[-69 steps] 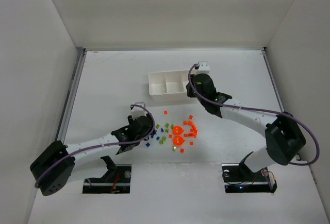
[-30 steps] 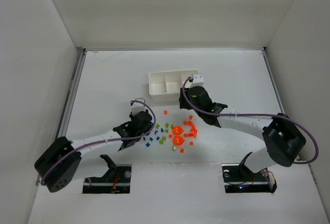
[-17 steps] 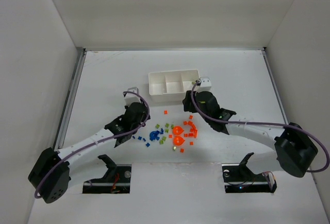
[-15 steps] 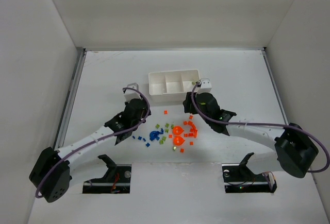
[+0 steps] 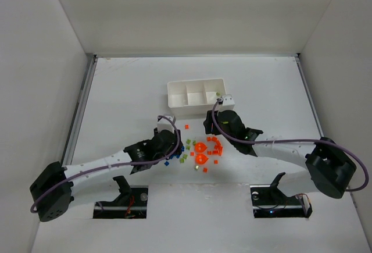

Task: Sort the legos into containers by color

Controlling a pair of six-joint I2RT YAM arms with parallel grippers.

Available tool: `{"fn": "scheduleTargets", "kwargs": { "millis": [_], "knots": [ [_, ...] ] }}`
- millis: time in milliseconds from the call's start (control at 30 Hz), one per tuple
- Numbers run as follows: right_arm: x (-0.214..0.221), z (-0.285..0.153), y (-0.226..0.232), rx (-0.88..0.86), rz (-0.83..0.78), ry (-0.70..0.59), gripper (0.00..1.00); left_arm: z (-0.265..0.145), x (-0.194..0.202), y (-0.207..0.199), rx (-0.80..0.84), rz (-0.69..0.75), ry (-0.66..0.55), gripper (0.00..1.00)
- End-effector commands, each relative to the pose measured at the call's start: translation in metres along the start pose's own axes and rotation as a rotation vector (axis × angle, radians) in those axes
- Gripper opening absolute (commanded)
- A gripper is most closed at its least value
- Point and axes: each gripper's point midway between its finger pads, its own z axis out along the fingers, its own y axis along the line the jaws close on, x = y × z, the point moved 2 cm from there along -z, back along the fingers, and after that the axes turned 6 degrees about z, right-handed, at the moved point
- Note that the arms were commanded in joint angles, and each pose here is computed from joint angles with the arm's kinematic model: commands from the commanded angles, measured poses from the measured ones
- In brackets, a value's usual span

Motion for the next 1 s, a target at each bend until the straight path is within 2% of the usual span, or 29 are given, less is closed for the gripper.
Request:
{"fn": "scheduleTargets", "kwargs": {
  "millis": [0, 100, 200, 533, 733, 967],
  "knots": [
    [-0.009, 0.002, 0.012, -0.047, 0.038, -0.046, 0.64, -0.003, 0.03, -0.011, 0.02, 0.099, 0.09, 0.5],
    [-0.005, 0.003, 0.01, -0.043, 0.043, -0.038, 0.64, -0.003, 0.04, -0.012, 0.006, 0.143, 0.117, 0.5],
    [-0.002, 0.005, 0.009, -0.038, 0.041, -0.028, 0.64, 0.002, 0.048, -0.012, -0.02, 0.201, 0.127, 0.45],
    [-0.001, 0.004, 0.006, -0.034, 0.048, -0.029, 0.62, 0.005, 0.035, -0.008, -0.087, 0.225, 0.064, 0.4],
    [0.003, 0.007, 0.008, -0.035, 0.04, -0.015, 0.61, -0.004, 0.026, -0.006, -0.07, 0.172, -0.019, 0.41],
    [0.0, 0.004, 0.008, -0.045, 0.049, -0.024, 0.61, 0.006, 0.037, -0.01, -0.047, 0.213, 0.034, 0.44]
  ]
}}
